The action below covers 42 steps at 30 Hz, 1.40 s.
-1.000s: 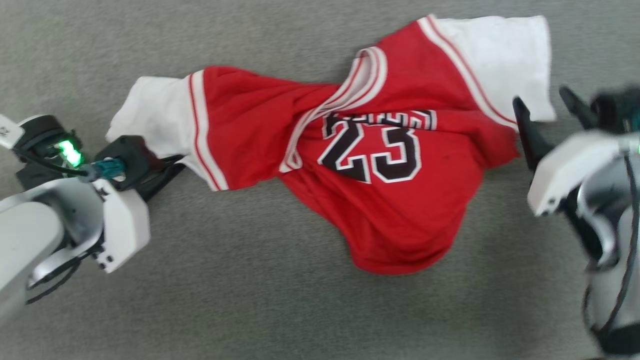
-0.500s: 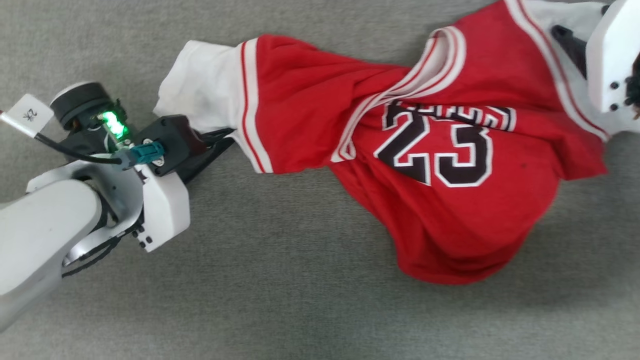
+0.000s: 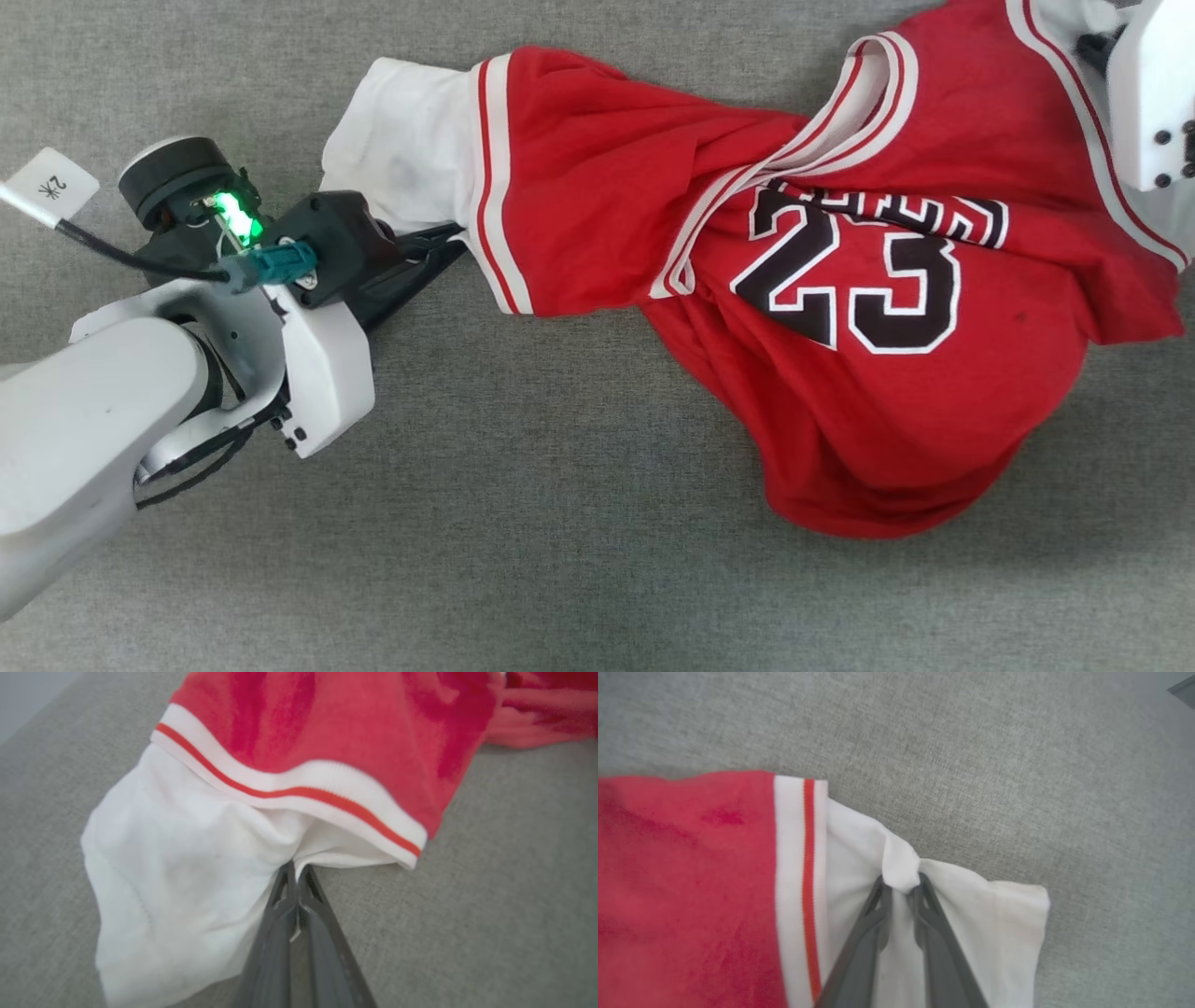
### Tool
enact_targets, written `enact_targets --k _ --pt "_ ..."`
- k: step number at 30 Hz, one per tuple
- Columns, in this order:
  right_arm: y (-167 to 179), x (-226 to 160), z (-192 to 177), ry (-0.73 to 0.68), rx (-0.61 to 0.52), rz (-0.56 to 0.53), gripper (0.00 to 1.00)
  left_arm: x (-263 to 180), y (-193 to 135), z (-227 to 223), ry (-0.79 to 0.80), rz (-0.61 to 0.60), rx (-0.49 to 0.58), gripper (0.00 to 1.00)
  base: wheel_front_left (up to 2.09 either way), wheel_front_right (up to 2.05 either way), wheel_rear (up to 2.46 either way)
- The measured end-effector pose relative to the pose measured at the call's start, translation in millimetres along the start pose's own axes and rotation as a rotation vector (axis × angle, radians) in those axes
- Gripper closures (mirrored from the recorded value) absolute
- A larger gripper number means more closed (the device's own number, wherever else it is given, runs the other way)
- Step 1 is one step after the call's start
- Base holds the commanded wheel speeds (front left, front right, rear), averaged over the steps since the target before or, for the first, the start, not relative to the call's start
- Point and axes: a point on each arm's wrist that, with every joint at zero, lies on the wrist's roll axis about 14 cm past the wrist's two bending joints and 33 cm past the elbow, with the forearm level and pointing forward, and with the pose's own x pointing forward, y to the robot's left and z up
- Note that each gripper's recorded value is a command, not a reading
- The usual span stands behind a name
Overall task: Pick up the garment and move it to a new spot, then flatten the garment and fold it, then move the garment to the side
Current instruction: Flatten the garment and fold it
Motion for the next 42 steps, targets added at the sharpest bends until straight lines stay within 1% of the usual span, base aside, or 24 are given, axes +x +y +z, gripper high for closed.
enact_targets --k 4,5,6,7,8,14,16,19,22,25,26,27,29,31,33,36,38,40,42 --pt "-4.7 -6.5 7.2 -0.063 0.021 -0.02 1.0 -0.4 -1.1 8.0 -0.035 -0.001 -0.061 1.0 0.0 0.0 0.0" --pt "-4.7 -6.5 7.2 -0.063 0.021 -0.02 1.0 -0.4 -1.1 8.0 -0.035 -0.001 -0.061 1.0 0.0 0.0 0.0" --pt "-8.0 -12.6 15.6 -0.121 0.057 -0.024 1.0 -1.7 -2.0 16.5 -0.076 -0.001 -0.117 1.0 0.0 0.0 0.0" --pt "-9.8 -16.8 21.2 -0.158 0.079 -0.025 1.0 -3.2 -1.7 21.1 -0.097 0.001 -0.143 1.0 0.0 0.0 0.0" --pt "-9.8 -16.8 21.2 -0.158 0.079 -0.025 1.0 -3.2 -1.7 21.1 -0.097 0.001 -0.143 1.0 0.0 0.0 0.0" --pt "-14.8 -56.6 77.1 -0.445 0.197 -0.008 1.0 -21.9 16.7 69.5 -0.303 0.044 -0.321 1.0 0.0 0.0 0.0" --pt "-16.4 -68.6 93.8 -0.523 0.215 -0.008 1.0 -28.1 25.0 82.0 -0.356 0.058 -0.373 1.0 0.0 0.0 0.0" --pt "-17.1 -78.3 114.1 -0.61 0.239 -0.011 1.0 -34.3 43.5 95.3 -0.421 0.091 -0.447 1.0 0.0 0.0 0.0" --pt "-15.3 -83.6 137.4 -0.693 0.253 -0.014 1.0 -38.6 77.3 104.2 -0.477 0.164 -0.528 1.0 0.0 0.0 0.0" --pt "-17.7 -92.7 168.8 -0.803 0.288 -0.021 1.0 -45.1 116.7 120.6 -0.561 0.242 -0.609 1.0 0.0 0.0 0.0" --pt "-18.6 -97.9 181.8 -0.846 0.299 -0.024 1.0 -48.0 129.9 128.3 -0.585 0.266 -0.614 1.0 0.0 0.0 0.0" --pt "-20.5 -111.0 207.7 -0.942 0.329 -0.024 1.0 -57.9 158.0 146.0 -0.654 0.32 -0.635 1.0 0.0 0.0 0.0" --pt "-23.4 -125.4 231.5 -1.025 0.34 -0.036 1.0 -72.2 185.8 163.4 -0.723 0.383 -0.626 1.0 0.0 0.0 0.0" --pt "-28.2 -145.5 253.5 -1.119 0.34 -0.057 1.0 -90.6 209.1 185.8 -0.811 0.437 -0.616 1.0 0.0 0.0 0.0" --pt "-33.7 -171.4 272.1 -1.217 0.341 -0.08 1.0 -111.0 222.7 212.6 -0.9 0.471 -0.59 1.0 0.0 0.0 0.0" --pt "-40.6 -211.4 292.9 -1.344 0.353 -0.103 1.0 -156.4 229.2 264.3 -1.107 0.467 -0.594 1.0 0.0 0.0 0.0" --pt "-43.4 -231.6 300.9 -1.394 0.363 -0.11 1.0 -186.2 228.7 286.7 -1.204 0.467 -0.584 1.0 0.0 0.0 0.0" --pt "-42.0 -239.4 303.4 -1.397 0.361 -0.11 1.0 -196.7 221.7 295.1 -1.215 0.454 -0.571 1.0 0.0 0.0 0.0" --pt "-38.1 -240.5 303.2 -1.377 0.352 -0.104 1.0 -190.8 211.4 291.8 -1.161 0.425 -0.572 1.0 0.0 0.0 0.0"
